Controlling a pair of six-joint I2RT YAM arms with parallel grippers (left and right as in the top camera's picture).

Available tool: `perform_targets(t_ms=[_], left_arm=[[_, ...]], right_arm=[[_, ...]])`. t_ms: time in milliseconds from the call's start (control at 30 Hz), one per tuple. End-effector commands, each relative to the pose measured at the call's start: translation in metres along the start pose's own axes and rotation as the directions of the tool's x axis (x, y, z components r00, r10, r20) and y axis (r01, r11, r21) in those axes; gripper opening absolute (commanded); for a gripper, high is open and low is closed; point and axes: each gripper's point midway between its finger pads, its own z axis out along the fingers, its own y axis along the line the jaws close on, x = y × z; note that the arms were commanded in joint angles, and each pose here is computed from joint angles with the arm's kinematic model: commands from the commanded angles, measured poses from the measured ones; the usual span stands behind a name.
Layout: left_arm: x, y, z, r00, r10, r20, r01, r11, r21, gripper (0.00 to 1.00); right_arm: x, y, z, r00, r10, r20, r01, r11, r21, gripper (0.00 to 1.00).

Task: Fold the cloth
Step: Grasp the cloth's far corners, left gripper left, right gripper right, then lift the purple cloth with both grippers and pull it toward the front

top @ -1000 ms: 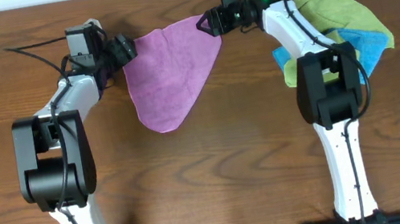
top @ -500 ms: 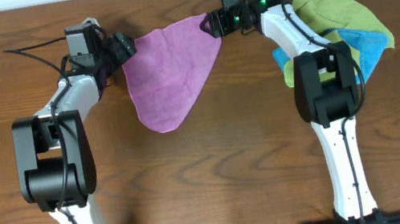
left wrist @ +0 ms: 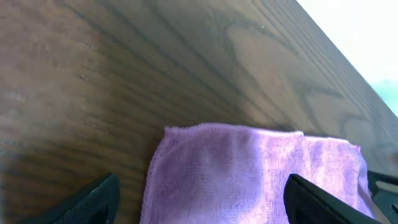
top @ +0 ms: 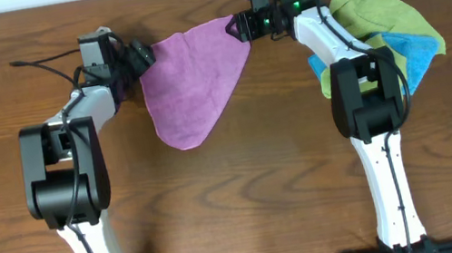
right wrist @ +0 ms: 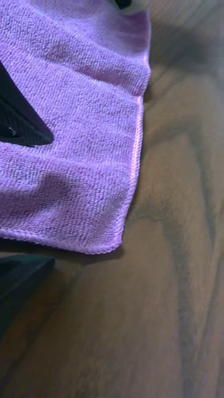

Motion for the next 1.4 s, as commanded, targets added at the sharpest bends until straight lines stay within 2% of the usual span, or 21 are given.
perform_targets(t_ms=[0, 167, 500, 700, 733, 767, 800, 933, 1100, 1233, 1367], left_arm=[[-0.012, -0.002, 0.004, 0.999, -0.016, 0.043, 0.016, 1.000, 0.003, 0.84], [-0.018, -0.005, 0.006, 0.996, -0.046, 0.071, 0.044, 0.999, 0.026, 0.84], [0.006, 0.006, 0.023, 0.997, -0.080, -0.006, 0.081, 0.996, 0.037, 0.82], [0.008, 0.006, 0.023, 0.997, -0.080, -0.014, 0.081, 0.996, 0.041, 0.79], [0.008, 0.005, 0.023, 0.997, -0.080, -0.017, 0.081, 0.996, 0.044, 0.77], [0.009, 0.004, 0.023, 0.997, -0.080, -0.022, 0.081, 0.995, 0.051, 0.71], [0.010, 0.003, 0.023, 0.996, -0.080, -0.026, 0.081, 0.995, 0.055, 0.65], [0.010, 0.002, 0.023, 0.996, -0.080, -0.030, 0.081, 0.995, 0.060, 0.40], [0.010, 0.002, 0.023, 0.996, -0.079, -0.029, 0.081, 0.995, 0.062, 0.08], [0.006, -0.013, 0.022, 0.998, -0.060, -0.029, 0.064, 0.989, 0.136, 0.06], [-0.009, -0.045, 0.015, 1.000, -0.027, 0.013, 0.022, 0.958, 0.285, 0.06]], right_arm=[[0.013, -0.001, 0.012, 0.999, 0.032, -0.022, -0.032, 0.999, -0.020, 0.56], [0.013, 0.002, 0.016, 0.999, 0.049, -0.017, -0.049, 0.998, -0.028, 0.54], [0.016, 0.007, 0.020, 0.999, 0.046, -0.028, -0.047, 0.998, -0.033, 0.52], [0.017, 0.007, 0.021, 0.998, 0.062, -0.032, -0.063, 0.997, -0.033, 0.47], [0.017, 0.007, 0.021, 0.997, 0.063, -0.033, -0.064, 0.997, -0.032, 0.45], [0.018, 0.007, 0.021, 0.997, 0.065, -0.037, -0.066, 0.997, -0.032, 0.37], [0.019, 0.007, 0.021, 0.997, 0.067, -0.040, -0.068, 0.997, -0.031, 0.25], [0.019, 0.007, 0.020, 0.996, 0.083, -0.041, -0.084, 0.996, -0.030, 0.02], [0.016, 0.006, 0.019, 0.995, 0.096, -0.029, -0.097, 0.995, -0.033, 0.01], [-0.002, 0.019, 0.011, 0.995, 0.100, 0.010, -0.099, 0.988, -0.118, 0.01], [-0.034, 0.028, -0.008, 0.995, 0.079, 0.067, -0.068, 0.986, -0.152, 0.01]])
